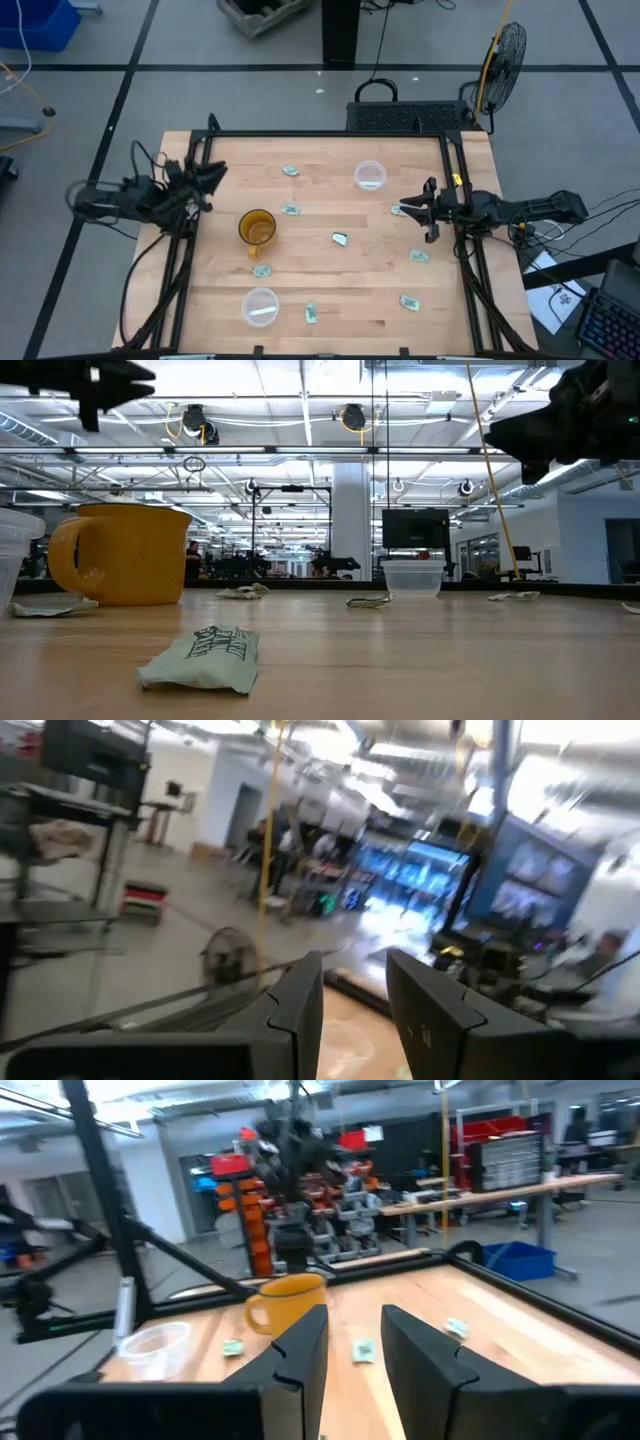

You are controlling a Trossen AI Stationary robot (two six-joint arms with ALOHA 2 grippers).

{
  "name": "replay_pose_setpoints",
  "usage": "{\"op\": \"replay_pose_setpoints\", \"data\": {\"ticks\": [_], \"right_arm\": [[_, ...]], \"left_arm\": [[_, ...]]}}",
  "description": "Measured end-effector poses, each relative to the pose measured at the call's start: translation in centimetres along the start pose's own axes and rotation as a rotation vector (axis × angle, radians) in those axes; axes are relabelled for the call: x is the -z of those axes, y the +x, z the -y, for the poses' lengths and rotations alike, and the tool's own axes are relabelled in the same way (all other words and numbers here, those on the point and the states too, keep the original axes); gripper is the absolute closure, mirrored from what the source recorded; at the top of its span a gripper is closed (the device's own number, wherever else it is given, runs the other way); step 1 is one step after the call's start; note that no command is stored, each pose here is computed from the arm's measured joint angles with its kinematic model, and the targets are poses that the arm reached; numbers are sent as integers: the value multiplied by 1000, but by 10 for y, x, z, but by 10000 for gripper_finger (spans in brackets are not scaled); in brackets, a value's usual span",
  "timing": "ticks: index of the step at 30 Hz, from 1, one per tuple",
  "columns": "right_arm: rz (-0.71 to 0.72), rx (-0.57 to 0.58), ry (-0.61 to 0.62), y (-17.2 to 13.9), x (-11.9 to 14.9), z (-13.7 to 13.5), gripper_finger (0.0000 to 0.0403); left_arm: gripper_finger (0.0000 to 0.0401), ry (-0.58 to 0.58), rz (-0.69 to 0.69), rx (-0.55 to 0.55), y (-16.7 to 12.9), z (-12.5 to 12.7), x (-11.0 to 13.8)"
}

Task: Pick and place items into bin
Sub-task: Put the green stevia packet into the bottom transparent bin

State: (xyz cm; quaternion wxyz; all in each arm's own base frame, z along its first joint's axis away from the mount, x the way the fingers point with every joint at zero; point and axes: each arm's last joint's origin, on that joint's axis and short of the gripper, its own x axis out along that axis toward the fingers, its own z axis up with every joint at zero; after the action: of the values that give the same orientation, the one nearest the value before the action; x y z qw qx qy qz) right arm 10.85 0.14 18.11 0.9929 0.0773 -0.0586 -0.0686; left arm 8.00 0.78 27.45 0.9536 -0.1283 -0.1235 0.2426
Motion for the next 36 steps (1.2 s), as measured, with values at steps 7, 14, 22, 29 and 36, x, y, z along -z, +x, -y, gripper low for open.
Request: {"op": "replay_pose_setpoints", "data": {"ticks": [7,14,22,29,36], "right_arm": [[3,100,18,11,1,10,314],[-48,167,36,17,7,18,314],[-56,173,28,17,8,19,314],[-126,185,19,16,14,20,314],[-174,193,13,16,19,21,314]], "left_arm": [[283,224,-288,-162,68,36,-25],[283,230,-602,-353,160,34,24],[283,227,-869,-380,221,-1,91],[283,214,-1022,-393,231,-19,132],[283,144,-1098,-385,234,-29,151]]}}
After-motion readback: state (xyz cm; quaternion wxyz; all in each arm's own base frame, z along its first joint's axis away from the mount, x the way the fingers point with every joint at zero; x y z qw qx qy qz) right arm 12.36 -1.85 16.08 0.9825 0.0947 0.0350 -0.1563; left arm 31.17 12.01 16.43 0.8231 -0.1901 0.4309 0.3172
